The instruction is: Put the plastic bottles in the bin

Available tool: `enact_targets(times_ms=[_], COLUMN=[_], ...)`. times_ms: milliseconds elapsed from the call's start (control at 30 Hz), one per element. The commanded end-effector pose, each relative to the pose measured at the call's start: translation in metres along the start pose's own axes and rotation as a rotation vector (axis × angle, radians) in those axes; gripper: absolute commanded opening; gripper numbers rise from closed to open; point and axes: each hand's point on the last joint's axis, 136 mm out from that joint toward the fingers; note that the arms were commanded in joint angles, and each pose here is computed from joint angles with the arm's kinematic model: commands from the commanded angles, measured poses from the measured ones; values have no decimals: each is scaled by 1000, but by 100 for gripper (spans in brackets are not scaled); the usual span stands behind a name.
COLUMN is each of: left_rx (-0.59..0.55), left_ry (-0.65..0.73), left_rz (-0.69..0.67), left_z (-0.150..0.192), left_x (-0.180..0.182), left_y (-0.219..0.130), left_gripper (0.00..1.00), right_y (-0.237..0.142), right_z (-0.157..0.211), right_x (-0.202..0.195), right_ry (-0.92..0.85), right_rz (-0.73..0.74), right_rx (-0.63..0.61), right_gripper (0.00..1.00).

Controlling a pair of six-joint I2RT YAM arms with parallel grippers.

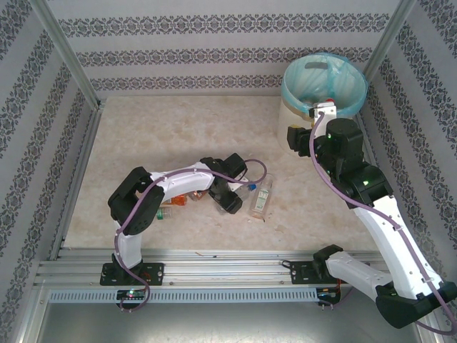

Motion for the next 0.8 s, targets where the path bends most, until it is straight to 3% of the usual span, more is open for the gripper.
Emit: enact_targets(times_ms=[0,133,300,567,767], left_rx=[-8,-96,-310,-839,-1046], left_ry=[36,63,90,201,259], left_rz=[-20,-47,-144,-249,-269], left_z=[-7,-20,-46,-81,-79], left_x=[-1,0,10,-3,-15], left_y=[-10,-42,-116,-250,-298], left_gripper=[61,61,61,63,61], right_y=[-7,-9,-11,-20,-28], right_z=[-15,-23,-36,-48,-50], right_x=[2,7,21,101,136], right_ry=[8,7,22,20,39], right_rz=[3,-14,-83,-519,-692], right_rx=[-46,-59,-79,-40,21], right_gripper=[60,60,59,59,59])
Point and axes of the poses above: each hand's point on the last joint's axis, 136 mm out from that joint toward the fingers, its own y axis out along the fingers, its own x axis along the line the jaws close on, z = x × y, and after that the axes turned 9 degrees about y, right-handed
